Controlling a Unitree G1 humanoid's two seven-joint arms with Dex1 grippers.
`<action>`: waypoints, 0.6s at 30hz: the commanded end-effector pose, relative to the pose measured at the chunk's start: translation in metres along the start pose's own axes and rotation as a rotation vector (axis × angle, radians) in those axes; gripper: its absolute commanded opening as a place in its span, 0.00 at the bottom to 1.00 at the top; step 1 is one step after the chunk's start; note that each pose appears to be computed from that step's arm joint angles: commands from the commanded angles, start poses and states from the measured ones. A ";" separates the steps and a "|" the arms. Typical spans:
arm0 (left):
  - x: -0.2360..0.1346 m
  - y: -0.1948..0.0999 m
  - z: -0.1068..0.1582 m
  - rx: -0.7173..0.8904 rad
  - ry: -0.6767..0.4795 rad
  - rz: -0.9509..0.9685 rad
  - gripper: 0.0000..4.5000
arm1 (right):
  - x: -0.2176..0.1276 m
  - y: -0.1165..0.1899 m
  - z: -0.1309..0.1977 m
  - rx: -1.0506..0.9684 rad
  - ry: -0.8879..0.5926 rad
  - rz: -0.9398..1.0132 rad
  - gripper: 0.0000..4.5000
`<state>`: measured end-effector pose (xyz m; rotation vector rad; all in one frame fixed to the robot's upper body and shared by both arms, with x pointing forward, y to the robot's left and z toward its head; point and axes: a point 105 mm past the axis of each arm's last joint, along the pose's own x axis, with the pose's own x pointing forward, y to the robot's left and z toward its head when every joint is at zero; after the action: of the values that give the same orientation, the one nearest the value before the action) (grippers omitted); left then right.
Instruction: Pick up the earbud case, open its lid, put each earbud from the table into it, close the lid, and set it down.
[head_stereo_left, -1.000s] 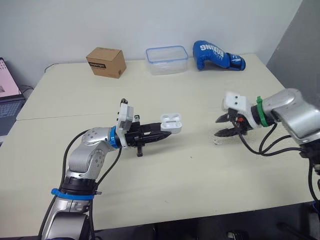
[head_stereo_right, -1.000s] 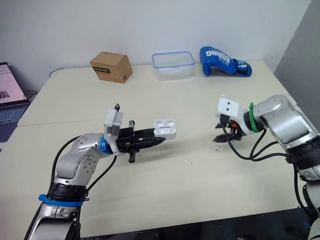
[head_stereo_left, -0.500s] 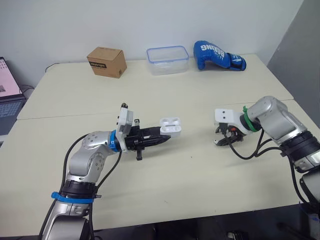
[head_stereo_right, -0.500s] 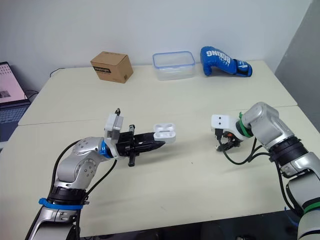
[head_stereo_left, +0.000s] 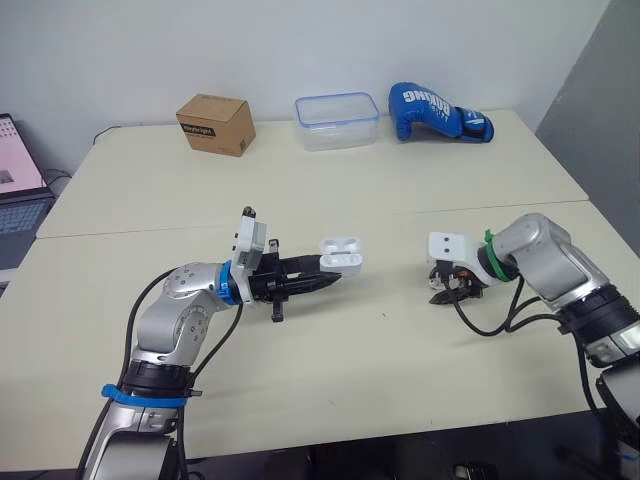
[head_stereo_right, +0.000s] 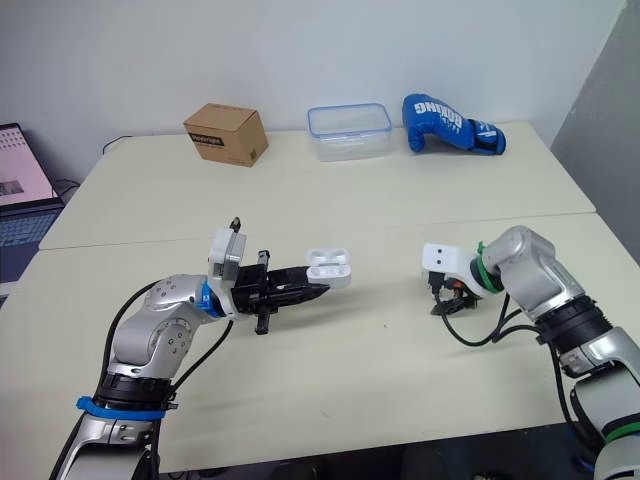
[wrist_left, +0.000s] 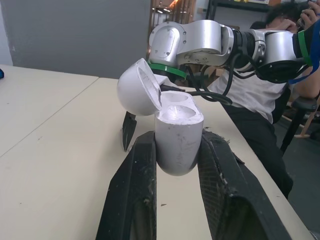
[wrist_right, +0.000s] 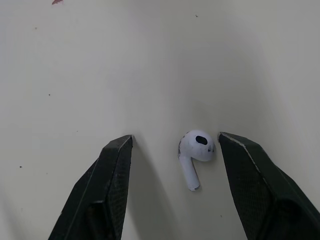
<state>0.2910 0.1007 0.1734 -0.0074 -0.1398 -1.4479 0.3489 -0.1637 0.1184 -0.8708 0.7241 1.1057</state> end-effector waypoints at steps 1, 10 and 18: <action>0.002 -0.002 0.008 0.046 -0.009 -0.024 0.18 | -0.002 -0.006 0.000 0.007 0.004 -0.046 0.59; 0.002 -0.002 0.007 0.047 -0.004 -0.025 0.18 | -0.004 -0.007 -0.001 0.005 0.011 -0.051 0.09; 0.003 -0.004 0.007 0.046 0.000 -0.029 0.18 | -0.010 -0.004 -0.001 -0.008 0.017 -0.029 0.09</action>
<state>0.2897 0.0992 0.1728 0.0045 -0.1436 -1.4628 0.3500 -0.1613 0.1188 -0.8665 0.7143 1.1017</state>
